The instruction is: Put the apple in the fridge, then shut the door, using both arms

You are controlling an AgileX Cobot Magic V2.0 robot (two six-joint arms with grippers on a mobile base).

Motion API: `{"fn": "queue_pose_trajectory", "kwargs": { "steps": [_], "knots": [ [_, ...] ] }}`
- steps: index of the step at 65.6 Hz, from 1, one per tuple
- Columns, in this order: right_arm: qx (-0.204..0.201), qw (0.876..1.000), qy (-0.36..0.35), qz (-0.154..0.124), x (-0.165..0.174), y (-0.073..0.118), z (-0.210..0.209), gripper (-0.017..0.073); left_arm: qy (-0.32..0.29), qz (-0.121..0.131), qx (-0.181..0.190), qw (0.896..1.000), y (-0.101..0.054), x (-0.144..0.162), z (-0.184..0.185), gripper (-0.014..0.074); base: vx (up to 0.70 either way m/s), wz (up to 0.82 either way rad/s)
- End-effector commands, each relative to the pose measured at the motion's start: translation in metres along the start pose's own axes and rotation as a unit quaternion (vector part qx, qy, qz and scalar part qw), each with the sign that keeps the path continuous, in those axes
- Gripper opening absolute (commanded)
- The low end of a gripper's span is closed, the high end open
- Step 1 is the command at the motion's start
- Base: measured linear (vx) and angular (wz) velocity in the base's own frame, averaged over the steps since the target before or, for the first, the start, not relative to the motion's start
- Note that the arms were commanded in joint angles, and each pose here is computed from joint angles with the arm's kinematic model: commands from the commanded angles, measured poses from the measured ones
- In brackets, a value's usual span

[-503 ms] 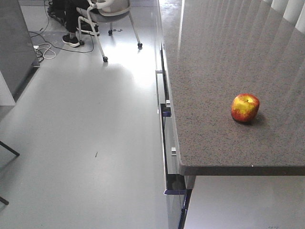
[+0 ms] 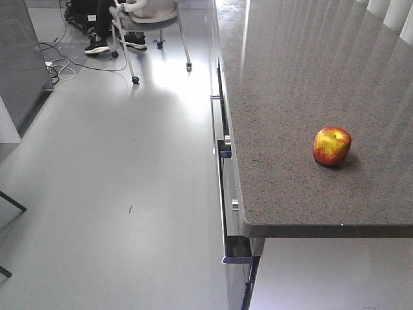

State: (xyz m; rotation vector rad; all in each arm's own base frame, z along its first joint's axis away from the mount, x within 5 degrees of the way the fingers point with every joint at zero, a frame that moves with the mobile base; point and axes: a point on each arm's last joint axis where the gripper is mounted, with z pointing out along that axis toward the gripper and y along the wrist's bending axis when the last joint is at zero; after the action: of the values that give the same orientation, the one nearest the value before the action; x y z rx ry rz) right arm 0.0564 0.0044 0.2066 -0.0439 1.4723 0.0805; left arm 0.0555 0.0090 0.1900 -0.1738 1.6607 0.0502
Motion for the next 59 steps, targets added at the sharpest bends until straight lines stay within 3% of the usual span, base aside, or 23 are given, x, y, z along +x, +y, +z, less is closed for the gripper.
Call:
{"fn": "queue_pose_trajectory", "kwargs": {
  "steps": [1,35,37,43,47,52,59],
  "knots": [
    [0.005,0.999,-0.048,-0.008,-0.009,-0.001,-0.001,-0.0003,-0.049,0.000,0.015,0.999,-0.003,-0.012,-0.003,-0.0006,0.00,0.00],
    [0.006,0.998,-0.055,-0.002,-0.011,-0.001,-0.002,-0.0003,-0.049,0.000,0.015,0.999,-0.003,-0.012,-0.003,-0.0006,0.00,0.00],
    [0.006,0.998,-0.057,0.012,-0.011,-0.001,-0.002,-0.0003,-0.049,0.000,0.015,0.999,-0.003,-0.012,-0.003,-0.0006,0.00,0.00],
    [0.008,0.989,-0.085,0.118,-0.016,-0.003,-0.002,-0.0003,-0.049,0.000,0.015,0.999,-0.003,-0.012,-0.003,-0.0006,0.00,0.00],
    [0.006,0.981,-0.097,0.168,-0.021,-0.004,-0.003,-0.0003,-0.049,0.000,0.015,0.999,-0.003,-0.012,-0.003,-0.0006,0.00,0.00],
    [-0.001,0.978,-0.103,0.182,-0.034,-0.003,-0.005,-0.0003,-0.049,0.000,0.015,0.999,-0.003,-0.012,-0.003,-0.0006,0.00,0.00],
    [-0.016,0.980,-0.108,0.169,-0.067,0.001,-0.011,-0.0003,-0.049,0.000,0.015,0.999,-0.003,-0.012,-0.003,-0.0006,0.00,0.00]
  ]
}}
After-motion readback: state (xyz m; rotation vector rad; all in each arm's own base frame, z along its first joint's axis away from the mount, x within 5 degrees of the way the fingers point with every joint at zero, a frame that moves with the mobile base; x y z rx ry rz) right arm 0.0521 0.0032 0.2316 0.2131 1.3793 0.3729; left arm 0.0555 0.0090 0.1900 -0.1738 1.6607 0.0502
